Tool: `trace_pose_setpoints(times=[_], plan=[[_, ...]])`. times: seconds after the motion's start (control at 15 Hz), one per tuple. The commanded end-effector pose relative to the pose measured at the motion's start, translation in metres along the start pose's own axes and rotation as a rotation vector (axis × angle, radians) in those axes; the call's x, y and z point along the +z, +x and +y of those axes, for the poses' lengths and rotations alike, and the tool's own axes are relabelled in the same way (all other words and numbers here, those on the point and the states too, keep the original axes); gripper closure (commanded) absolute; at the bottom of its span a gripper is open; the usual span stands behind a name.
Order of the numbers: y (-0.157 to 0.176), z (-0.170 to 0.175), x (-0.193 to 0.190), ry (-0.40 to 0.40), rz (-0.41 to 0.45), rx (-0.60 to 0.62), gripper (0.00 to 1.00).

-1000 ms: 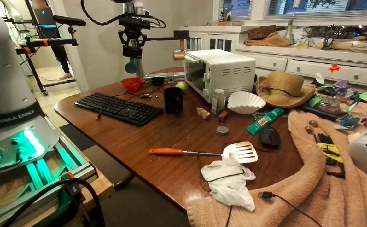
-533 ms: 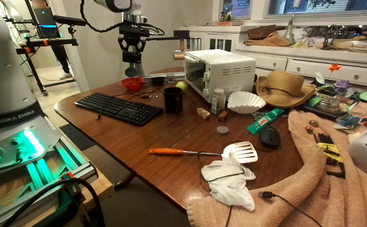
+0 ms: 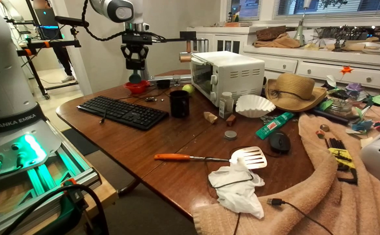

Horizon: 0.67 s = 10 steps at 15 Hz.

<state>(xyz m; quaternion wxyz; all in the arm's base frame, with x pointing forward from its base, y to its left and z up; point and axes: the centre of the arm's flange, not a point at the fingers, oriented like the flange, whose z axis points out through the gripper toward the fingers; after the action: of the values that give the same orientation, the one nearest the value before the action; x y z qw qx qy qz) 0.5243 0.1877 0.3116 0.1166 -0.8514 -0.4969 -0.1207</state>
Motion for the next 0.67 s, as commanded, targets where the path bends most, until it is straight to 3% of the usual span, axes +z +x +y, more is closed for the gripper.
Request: trace_pose_setpoints(times=[0.0, 0.6], plan=[[-0.0037, -0.0009, 0.0089, -0.011, 0.010, -0.005, 0.77], [-0.0108, 0.0049, 0.0122, -0.018, -0.029, -0.020, 0.77]])
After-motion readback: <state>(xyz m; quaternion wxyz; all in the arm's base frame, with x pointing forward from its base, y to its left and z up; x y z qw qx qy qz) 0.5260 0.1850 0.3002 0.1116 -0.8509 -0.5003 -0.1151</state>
